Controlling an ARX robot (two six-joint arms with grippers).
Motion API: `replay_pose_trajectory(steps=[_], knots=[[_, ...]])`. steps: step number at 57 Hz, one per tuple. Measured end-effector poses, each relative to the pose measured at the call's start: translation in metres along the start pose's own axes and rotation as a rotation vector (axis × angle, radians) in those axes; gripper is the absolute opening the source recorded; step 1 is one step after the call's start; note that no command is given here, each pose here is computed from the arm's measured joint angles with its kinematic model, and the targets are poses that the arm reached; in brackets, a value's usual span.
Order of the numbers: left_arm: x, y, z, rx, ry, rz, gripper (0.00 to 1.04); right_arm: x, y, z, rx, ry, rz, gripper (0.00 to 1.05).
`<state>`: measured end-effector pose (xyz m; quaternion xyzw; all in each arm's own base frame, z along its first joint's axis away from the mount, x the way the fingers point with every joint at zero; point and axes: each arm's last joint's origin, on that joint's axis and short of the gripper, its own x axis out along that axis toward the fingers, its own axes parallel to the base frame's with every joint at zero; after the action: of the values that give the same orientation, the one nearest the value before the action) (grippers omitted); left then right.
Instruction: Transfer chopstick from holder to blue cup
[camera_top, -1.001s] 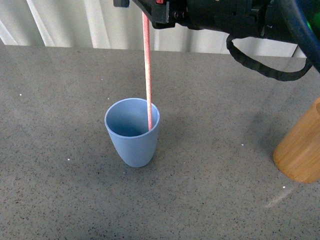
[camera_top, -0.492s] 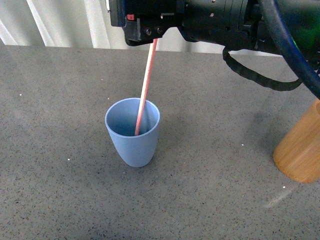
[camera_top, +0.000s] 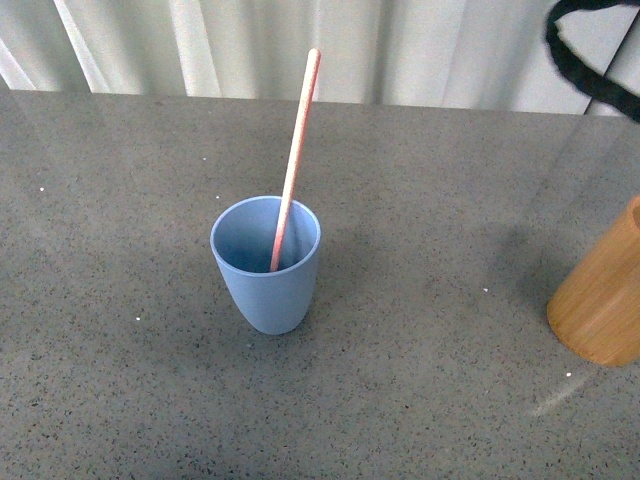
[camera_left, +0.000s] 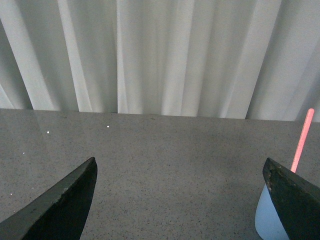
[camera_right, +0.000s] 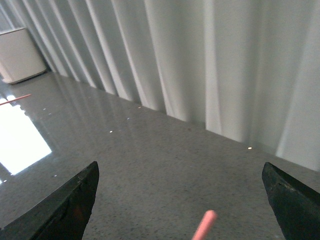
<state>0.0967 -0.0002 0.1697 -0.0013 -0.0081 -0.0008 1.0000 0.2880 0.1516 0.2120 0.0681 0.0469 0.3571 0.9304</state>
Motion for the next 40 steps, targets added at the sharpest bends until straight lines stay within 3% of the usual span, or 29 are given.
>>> replay_pose_trajectory(steps=[21,25,33,40], knots=[[0.0,0.0,0.0,0.0,0.0,0.0,0.98,-0.092,-0.05,0.044,-0.005,-0.123,-0.309,0.95],[0.0,0.0,0.0,0.0,0.0,0.0,0.98,-0.112,-0.051,0.049,-0.009,-0.134,-0.372,0.95],[0.0,0.0,0.0,0.0,0.0,0.0,0.98,-0.156,-0.046,0.041,-0.048,-0.073,-0.643,0.95],[0.0,0.0,0.0,0.0,0.0,-0.001,0.98,-0.173,-0.035,0.034,-0.094,-0.061,-0.687,0.95]])
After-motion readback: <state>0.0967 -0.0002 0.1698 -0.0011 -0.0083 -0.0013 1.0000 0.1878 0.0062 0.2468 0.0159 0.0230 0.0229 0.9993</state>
